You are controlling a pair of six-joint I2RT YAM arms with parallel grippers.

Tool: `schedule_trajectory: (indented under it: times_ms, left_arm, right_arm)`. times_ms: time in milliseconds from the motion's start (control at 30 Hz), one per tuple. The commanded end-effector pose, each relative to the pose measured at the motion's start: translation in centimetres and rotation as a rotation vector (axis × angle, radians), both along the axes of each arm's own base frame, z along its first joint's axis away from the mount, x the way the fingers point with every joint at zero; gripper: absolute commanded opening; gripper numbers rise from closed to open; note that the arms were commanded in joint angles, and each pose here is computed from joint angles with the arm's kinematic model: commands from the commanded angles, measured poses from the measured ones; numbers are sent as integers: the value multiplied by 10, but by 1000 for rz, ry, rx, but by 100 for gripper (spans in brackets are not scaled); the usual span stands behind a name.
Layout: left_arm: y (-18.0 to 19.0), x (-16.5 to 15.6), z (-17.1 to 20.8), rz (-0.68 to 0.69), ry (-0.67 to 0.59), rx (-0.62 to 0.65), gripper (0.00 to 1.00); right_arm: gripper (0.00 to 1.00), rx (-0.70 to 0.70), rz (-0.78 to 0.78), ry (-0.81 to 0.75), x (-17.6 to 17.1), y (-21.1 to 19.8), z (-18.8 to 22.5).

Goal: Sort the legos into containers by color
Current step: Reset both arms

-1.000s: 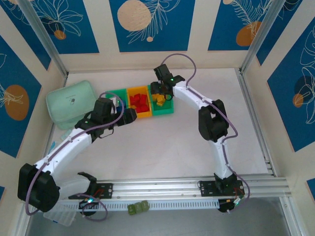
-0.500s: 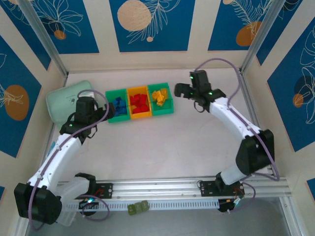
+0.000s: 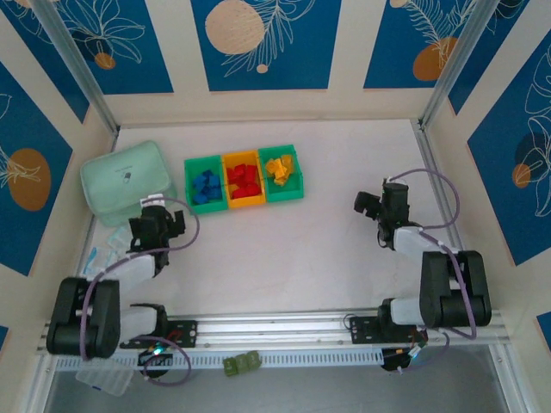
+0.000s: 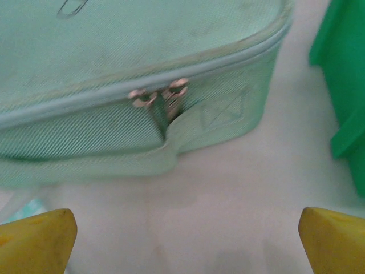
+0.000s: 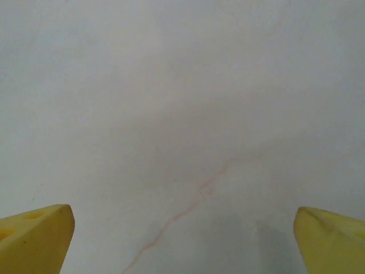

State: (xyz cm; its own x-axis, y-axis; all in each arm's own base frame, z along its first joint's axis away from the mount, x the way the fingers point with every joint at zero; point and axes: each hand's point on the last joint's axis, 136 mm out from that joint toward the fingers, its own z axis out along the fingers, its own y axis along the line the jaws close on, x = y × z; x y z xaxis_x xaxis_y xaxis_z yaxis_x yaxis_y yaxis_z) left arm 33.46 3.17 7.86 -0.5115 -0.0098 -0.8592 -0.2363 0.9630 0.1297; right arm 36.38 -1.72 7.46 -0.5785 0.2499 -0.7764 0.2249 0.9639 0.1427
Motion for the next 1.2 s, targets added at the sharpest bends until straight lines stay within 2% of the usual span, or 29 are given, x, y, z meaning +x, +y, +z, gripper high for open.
schedule_trajectory:
  times_ms: [0,100,167,233,400,567,1167]
  left_arm:
    - [-19,31,50,-127,-299,9,99]
    - [-29,40,39,-180,-290,-22,99]
    - [-41,46,27,-251,-292,-26,99]
    - [-50,47,25,-305,-322,-24,99]
    - [-32,59,14,-184,-198,-15,99]
    - [-34,58,17,-190,-228,-7,99]
    - [-39,60,15,-219,-212,-10,99]
  right_arm:
    - [99,10,169,-239,31,18,40]
    - [99,68,269,-231,36,30,33]
    - [99,41,367,-283,30,48,28]
    - [99,-25,364,-328,26,54,23]
    - [99,-7,338,-272,33,48,19]
    - [99,-28,330,-285,33,49,20]
    - [99,-15,339,-282,32,49,20]
